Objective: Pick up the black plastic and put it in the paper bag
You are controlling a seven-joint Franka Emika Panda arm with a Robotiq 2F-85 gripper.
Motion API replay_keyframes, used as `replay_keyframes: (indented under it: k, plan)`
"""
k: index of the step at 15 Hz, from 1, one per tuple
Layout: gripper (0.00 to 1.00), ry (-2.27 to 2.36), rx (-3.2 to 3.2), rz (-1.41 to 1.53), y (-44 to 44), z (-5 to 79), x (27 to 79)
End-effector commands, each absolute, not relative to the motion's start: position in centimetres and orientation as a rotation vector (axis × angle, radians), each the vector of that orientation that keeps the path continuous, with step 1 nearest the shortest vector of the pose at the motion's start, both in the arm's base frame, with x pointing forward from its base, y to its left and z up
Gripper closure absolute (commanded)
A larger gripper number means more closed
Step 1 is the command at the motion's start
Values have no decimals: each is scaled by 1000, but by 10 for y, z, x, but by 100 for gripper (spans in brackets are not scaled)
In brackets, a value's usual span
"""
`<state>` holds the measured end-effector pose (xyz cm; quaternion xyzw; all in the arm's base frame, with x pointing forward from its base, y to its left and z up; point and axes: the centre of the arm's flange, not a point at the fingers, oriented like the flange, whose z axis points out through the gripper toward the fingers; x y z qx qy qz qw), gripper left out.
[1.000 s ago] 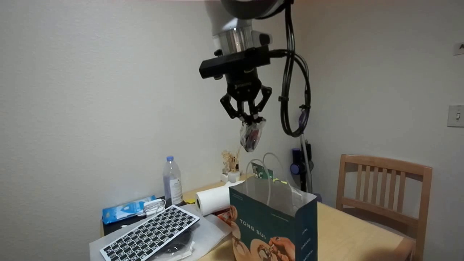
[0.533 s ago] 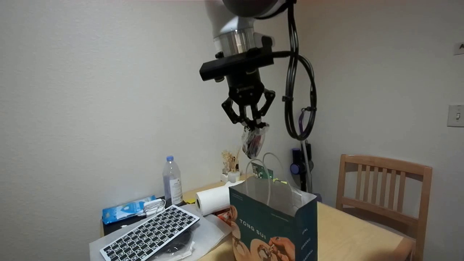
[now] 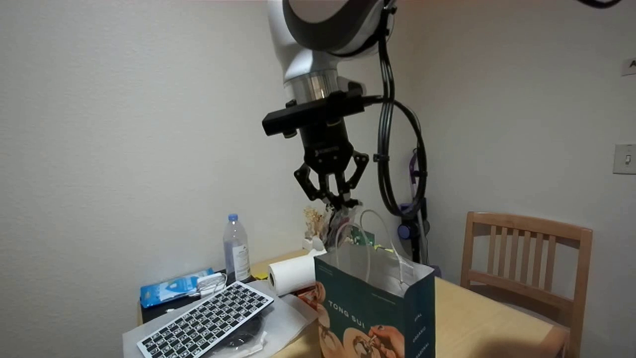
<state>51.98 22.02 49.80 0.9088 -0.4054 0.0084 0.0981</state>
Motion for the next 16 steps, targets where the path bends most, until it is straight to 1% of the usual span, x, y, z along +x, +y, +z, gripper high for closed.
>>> replay_keyframes:
  k: [1,5,8,12,16]
  plan:
    - [99,-1194,2680,-84,215,480,512]
    - [99,-1284,2643,-73,200,475,508]
    - [99,-1404,2626,63,189,493,503]
    - [99,-1514,2586,327,190,528,496]
    - [99,-1549,2554,337,189,535,489]
